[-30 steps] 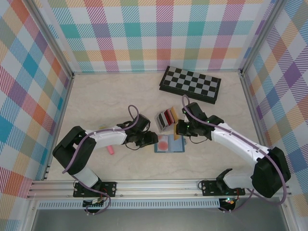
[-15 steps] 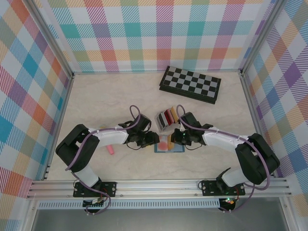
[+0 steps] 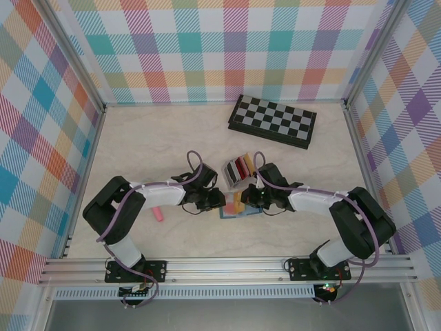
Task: Put the credit cards into the card holder
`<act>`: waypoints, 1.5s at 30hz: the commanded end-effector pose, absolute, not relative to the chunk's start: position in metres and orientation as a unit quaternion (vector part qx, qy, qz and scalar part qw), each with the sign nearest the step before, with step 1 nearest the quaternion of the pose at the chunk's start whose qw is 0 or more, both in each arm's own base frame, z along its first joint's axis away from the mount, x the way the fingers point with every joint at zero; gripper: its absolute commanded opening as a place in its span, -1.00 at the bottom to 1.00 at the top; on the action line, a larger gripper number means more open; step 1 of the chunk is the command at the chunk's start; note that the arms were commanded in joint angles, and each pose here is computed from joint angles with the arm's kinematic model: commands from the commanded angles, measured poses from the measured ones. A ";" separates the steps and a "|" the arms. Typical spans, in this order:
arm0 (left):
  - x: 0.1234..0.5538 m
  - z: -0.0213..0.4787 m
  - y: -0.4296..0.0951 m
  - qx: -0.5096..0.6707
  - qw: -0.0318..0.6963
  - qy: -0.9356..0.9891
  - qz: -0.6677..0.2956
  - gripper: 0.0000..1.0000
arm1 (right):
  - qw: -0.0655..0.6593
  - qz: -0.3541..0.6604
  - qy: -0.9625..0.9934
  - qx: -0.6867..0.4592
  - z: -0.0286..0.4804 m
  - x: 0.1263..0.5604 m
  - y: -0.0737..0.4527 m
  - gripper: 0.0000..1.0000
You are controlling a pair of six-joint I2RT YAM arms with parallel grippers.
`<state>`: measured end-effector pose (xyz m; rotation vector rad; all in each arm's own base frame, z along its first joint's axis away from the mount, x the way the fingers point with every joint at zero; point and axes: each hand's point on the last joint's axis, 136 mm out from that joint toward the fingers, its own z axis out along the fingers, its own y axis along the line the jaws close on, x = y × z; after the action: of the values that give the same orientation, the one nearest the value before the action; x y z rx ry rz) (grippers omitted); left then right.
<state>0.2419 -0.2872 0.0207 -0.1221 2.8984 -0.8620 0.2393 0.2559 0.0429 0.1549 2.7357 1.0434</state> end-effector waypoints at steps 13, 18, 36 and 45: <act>0.229 0.000 -0.287 -0.030 0.039 0.965 -0.258 -0.57 | 0.058 0.352 0.934 0.023 0.025 0.224 0.262 -0.86; 0.230 0.000 -0.285 -0.030 0.042 0.966 -0.254 -0.57 | 0.046 0.348 0.936 0.004 0.026 0.221 0.264 -0.87; 0.231 0.005 -0.292 -0.028 0.044 0.962 -0.269 -0.49 | 0.013 0.356 0.934 0.001 0.021 0.219 0.283 -0.74; 0.231 0.003 -0.288 -0.027 0.044 0.964 -0.260 -0.49 | 0.038 0.293 0.955 0.019 0.028 0.223 0.261 -0.42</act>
<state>0.2435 -0.2899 0.0210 -0.1137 2.8883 -0.8642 0.2344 0.2698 0.0263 0.0573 2.8766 0.9859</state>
